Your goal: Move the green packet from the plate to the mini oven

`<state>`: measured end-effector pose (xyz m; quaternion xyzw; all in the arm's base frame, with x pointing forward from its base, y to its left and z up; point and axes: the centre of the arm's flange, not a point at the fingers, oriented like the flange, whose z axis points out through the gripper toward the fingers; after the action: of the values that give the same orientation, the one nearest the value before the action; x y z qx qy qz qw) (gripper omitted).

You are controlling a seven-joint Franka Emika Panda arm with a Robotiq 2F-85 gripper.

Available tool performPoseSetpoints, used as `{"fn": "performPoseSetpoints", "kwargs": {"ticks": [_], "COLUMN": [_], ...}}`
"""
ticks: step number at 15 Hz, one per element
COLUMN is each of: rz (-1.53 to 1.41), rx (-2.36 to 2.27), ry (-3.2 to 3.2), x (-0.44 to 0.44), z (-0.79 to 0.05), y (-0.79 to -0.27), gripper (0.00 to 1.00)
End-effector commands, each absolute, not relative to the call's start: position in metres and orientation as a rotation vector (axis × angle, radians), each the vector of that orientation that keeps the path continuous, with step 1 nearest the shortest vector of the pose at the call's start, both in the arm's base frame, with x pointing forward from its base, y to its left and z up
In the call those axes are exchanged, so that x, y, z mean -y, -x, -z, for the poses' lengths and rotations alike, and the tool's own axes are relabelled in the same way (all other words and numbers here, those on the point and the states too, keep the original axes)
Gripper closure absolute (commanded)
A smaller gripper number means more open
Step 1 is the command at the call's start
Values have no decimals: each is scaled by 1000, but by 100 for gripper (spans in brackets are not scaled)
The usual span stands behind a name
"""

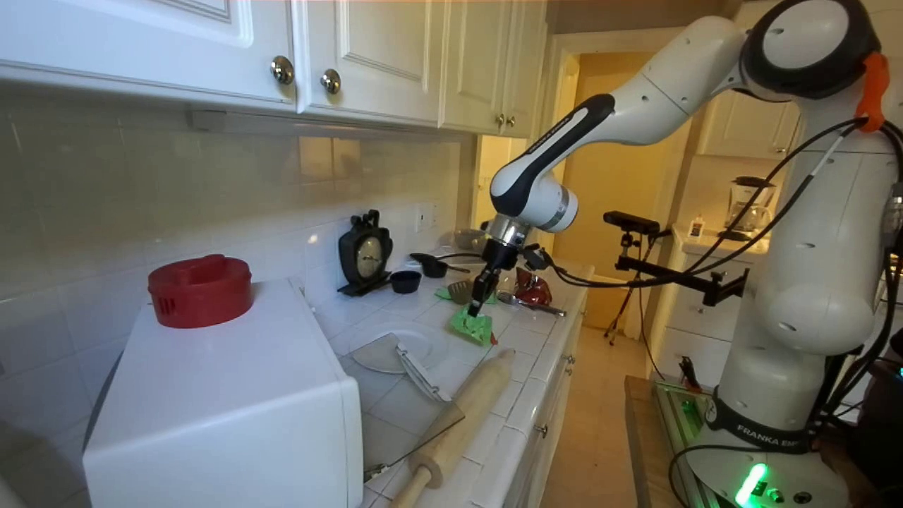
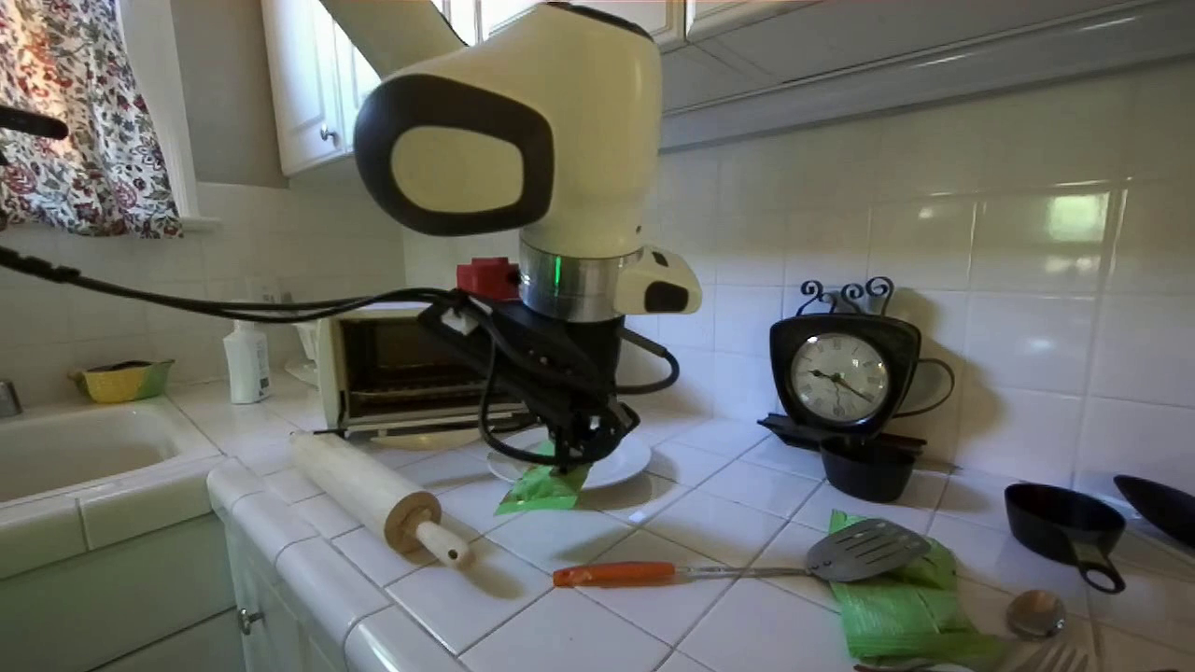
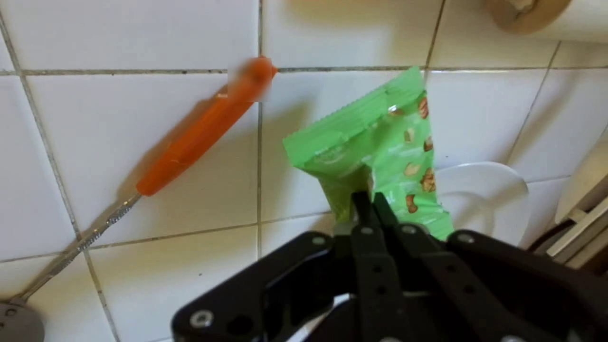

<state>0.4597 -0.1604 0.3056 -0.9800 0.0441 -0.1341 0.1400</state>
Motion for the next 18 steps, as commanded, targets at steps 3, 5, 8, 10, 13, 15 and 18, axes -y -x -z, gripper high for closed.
{"fn": "performPoseSetpoints", "kwargs": {"ticks": [3,5,8,10,13,15,18], "rz": [718,826,919,898,824,755,628], "rx": [-255,-245,-154,-50,101,233,429], "ry": [2828,2832,2834,2829,2827,2835,2855], "x": [122,111,91,73,37,10,-32], "z": [-339,-351,-368,-372,-368,-360,-338], "y": [-430,-447,-485,-516,-558,-580,-605], "gripper": [99,99,99,99,99,99,99]}}
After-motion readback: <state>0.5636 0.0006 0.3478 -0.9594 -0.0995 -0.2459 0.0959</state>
